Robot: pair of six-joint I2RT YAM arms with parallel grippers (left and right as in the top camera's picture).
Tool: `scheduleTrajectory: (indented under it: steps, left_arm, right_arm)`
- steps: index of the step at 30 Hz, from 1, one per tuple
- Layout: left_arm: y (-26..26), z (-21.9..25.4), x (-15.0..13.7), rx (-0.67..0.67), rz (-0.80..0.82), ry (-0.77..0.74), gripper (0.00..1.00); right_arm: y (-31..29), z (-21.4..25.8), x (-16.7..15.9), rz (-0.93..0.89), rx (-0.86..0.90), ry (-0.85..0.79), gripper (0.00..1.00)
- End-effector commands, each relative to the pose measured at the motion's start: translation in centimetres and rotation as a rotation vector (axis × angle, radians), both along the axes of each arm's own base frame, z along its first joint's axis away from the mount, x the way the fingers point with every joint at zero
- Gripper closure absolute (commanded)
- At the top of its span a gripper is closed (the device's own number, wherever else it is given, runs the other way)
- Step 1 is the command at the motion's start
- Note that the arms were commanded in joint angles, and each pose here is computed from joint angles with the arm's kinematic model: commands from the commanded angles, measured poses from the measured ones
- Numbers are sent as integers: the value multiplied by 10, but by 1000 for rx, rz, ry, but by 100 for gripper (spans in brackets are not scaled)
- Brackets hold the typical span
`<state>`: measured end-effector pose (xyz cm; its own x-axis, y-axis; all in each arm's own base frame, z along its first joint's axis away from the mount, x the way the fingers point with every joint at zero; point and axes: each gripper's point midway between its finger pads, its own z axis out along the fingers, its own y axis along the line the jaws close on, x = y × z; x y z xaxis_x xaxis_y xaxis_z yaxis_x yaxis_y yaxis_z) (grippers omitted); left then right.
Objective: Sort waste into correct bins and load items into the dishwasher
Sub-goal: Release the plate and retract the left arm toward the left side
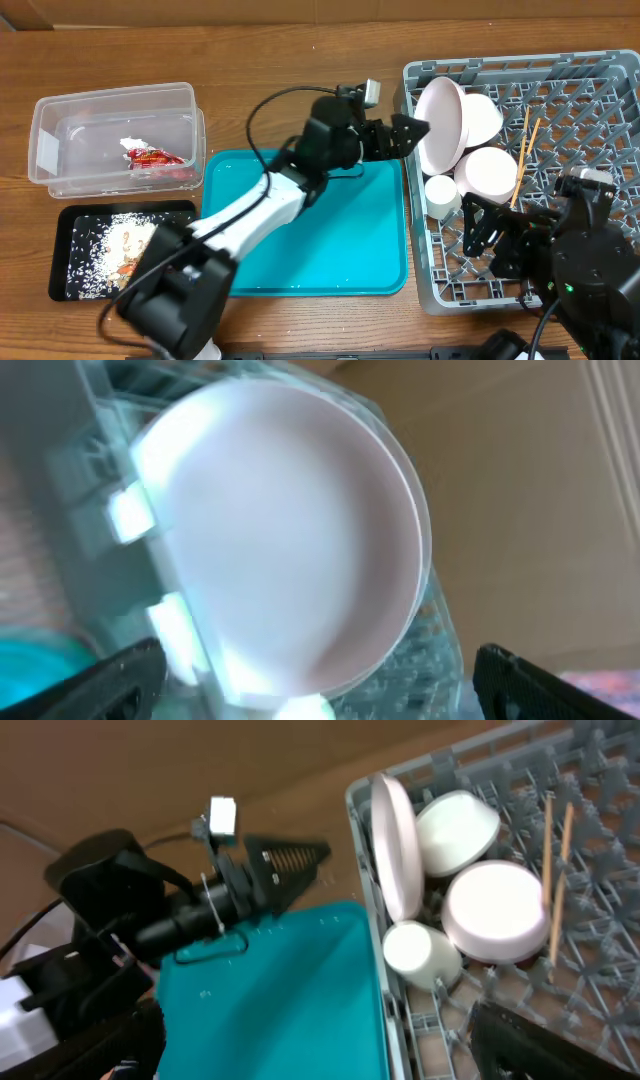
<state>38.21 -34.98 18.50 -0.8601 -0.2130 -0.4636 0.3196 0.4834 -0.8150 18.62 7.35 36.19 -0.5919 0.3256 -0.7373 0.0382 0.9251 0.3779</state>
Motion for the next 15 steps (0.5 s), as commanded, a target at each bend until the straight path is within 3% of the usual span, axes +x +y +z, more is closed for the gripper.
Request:
scheduleTrajectory:
  steps: [1,7,12,15]
  left_arm:
    - [29,98,0,65,2,-278,0]
    - [138,147,-33,469,182,-285,0]
    - [237,174,-97,782,355,-228,0]
    - [273,176,-133,881,412,-198,0]
  right_arm:
    - [14,15,4,100,-14,-66,0]
    - [53,20,29,210,-19,-88,0]
    - [87,-12,50,272,-49,34,0]
    - [103,-29,56,316,-52,102,0]
